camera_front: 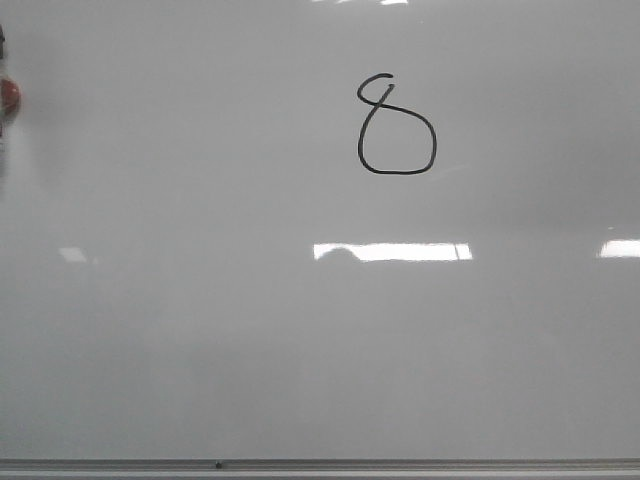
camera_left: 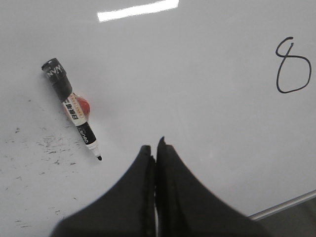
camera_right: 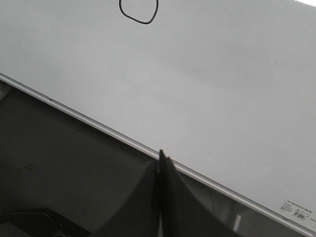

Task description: Write number 8 on whiteboard

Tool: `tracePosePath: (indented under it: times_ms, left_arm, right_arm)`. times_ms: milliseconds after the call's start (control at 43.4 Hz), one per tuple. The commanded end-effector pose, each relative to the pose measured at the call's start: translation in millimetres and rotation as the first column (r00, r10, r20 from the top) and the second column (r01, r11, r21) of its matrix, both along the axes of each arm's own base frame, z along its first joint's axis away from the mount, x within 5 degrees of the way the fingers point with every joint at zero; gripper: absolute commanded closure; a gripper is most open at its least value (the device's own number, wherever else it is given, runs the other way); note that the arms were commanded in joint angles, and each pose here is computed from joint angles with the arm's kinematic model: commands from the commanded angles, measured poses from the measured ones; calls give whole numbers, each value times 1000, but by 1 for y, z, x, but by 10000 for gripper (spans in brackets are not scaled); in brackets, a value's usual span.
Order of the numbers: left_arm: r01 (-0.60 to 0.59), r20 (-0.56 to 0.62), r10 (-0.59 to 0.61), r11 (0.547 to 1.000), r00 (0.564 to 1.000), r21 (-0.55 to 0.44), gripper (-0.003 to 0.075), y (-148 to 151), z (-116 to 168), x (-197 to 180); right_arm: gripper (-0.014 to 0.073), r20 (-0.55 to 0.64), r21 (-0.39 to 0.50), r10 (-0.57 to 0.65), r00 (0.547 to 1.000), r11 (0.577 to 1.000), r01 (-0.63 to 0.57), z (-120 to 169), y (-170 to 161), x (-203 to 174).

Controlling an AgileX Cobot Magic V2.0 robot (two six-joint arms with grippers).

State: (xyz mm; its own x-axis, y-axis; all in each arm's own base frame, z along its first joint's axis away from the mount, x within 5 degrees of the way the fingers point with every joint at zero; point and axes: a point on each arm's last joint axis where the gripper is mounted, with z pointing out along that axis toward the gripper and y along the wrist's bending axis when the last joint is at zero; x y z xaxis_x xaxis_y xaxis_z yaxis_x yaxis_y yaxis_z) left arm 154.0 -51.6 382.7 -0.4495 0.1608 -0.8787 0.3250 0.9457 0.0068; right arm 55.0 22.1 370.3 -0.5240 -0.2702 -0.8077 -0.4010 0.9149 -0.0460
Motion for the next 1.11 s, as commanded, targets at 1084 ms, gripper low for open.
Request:
tracePosePath:
  times_ms: [1084]
  left_arm:
    - [-301,505,352,936,788,-182,741,53,-167,-99]
  right_arm:
    - [703,82,24,-12,997,1000,10,11,0,3]
